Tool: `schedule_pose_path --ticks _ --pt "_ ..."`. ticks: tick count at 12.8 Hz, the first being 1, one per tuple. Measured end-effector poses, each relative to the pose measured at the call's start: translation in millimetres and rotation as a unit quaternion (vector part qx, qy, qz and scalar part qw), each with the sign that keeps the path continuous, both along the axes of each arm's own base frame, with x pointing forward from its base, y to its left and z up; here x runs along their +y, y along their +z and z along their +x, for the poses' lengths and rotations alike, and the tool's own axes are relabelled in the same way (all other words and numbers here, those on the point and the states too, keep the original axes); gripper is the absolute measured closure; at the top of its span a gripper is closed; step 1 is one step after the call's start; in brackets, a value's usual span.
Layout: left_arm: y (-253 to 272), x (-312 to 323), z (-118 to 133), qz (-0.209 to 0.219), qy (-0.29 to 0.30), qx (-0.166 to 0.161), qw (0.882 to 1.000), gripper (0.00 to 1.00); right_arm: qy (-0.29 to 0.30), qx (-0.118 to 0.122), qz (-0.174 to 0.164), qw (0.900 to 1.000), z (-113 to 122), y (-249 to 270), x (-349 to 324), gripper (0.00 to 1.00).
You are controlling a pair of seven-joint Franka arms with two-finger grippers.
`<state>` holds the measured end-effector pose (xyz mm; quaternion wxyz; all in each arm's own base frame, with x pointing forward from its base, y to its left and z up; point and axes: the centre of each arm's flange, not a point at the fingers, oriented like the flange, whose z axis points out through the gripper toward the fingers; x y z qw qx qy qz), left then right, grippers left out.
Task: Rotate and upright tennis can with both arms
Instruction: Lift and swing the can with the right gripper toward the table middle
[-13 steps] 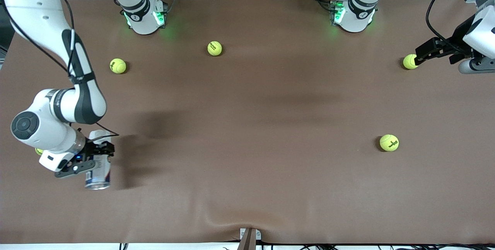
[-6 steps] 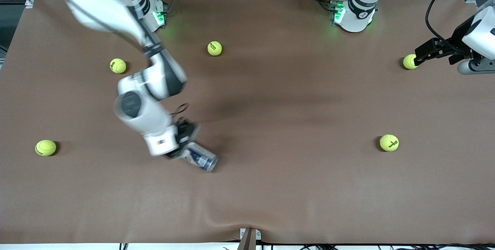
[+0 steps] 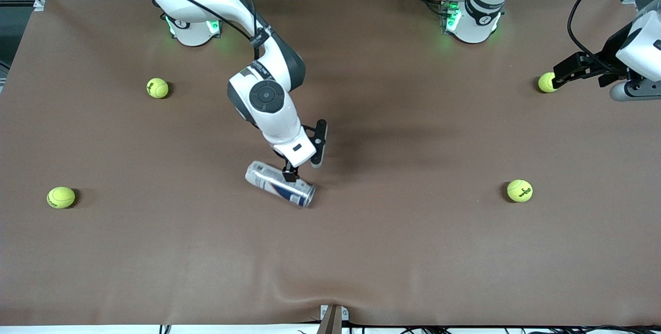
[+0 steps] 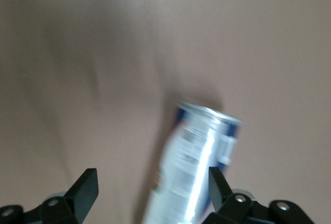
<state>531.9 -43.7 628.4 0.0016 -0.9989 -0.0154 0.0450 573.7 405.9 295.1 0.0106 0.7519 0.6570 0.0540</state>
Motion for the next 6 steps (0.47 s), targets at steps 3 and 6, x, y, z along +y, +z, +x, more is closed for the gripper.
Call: schedule_pose_path --ticks 3,6 --pt "-1.8 0.1 0.9 0.000 0.000 0.002 1.000 0.00 -0.007 0.000 -0.004 1.000 10.4 -2.5 -15.3 0.00" --pt "-3.9 0.2 1.2 0.000 0.000 0.004 1.000 0.00 -0.006 0.001 -0.004 1.000 9.5 -4.8 -14.2 0.00"
